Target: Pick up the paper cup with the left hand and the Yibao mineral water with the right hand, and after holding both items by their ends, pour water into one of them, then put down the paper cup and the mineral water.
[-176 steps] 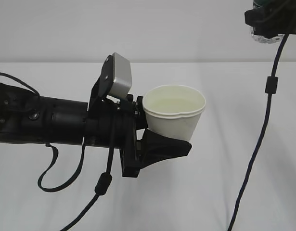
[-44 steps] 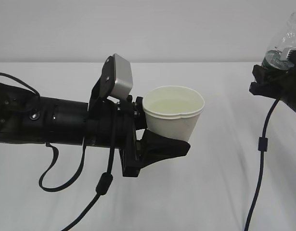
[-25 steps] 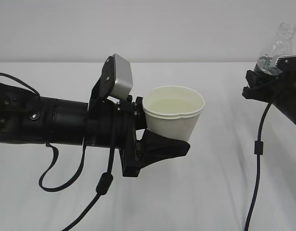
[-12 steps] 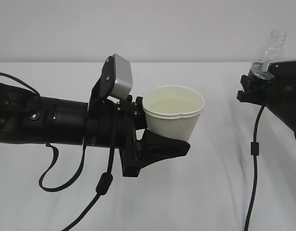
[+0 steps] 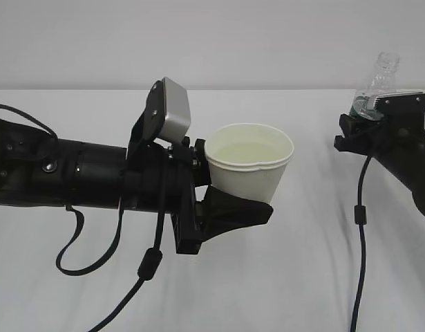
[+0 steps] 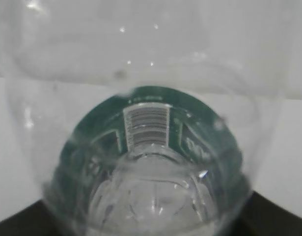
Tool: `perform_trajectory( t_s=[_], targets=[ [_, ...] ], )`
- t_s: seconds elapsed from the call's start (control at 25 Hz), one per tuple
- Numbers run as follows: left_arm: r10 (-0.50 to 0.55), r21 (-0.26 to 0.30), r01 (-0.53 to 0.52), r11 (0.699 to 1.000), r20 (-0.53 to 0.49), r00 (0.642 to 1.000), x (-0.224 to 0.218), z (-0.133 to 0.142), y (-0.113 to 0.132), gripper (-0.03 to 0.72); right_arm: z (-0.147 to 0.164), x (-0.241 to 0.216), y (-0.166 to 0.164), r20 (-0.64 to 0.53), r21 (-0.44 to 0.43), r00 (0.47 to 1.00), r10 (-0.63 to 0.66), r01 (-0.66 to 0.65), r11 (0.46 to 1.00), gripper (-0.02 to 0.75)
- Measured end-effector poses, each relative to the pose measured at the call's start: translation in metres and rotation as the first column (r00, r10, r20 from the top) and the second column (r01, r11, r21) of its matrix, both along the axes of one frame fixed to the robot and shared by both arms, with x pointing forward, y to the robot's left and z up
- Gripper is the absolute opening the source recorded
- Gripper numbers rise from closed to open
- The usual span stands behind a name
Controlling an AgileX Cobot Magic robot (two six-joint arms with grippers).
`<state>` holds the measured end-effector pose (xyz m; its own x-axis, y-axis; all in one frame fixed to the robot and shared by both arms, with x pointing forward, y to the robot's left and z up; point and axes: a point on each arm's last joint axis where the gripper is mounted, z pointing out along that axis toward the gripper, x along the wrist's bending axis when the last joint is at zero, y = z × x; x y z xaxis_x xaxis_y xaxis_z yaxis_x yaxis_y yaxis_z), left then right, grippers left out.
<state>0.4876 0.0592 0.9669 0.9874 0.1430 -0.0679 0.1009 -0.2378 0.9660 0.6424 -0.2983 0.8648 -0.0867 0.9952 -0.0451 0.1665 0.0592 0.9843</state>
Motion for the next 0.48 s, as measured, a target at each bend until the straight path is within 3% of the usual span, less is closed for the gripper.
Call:
perform_trajectory(
  t_s=[0.48],
  targets=[
    [0.001, 0.002, -0.001, 1.000, 0.000, 1.000, 0.000, 0.000, 0.000, 0.457, -0.027, 0.003, 0.001, -0.053, -0.002, 0.999, 0.009, -0.009, 1.000, 0.411]
  ],
)
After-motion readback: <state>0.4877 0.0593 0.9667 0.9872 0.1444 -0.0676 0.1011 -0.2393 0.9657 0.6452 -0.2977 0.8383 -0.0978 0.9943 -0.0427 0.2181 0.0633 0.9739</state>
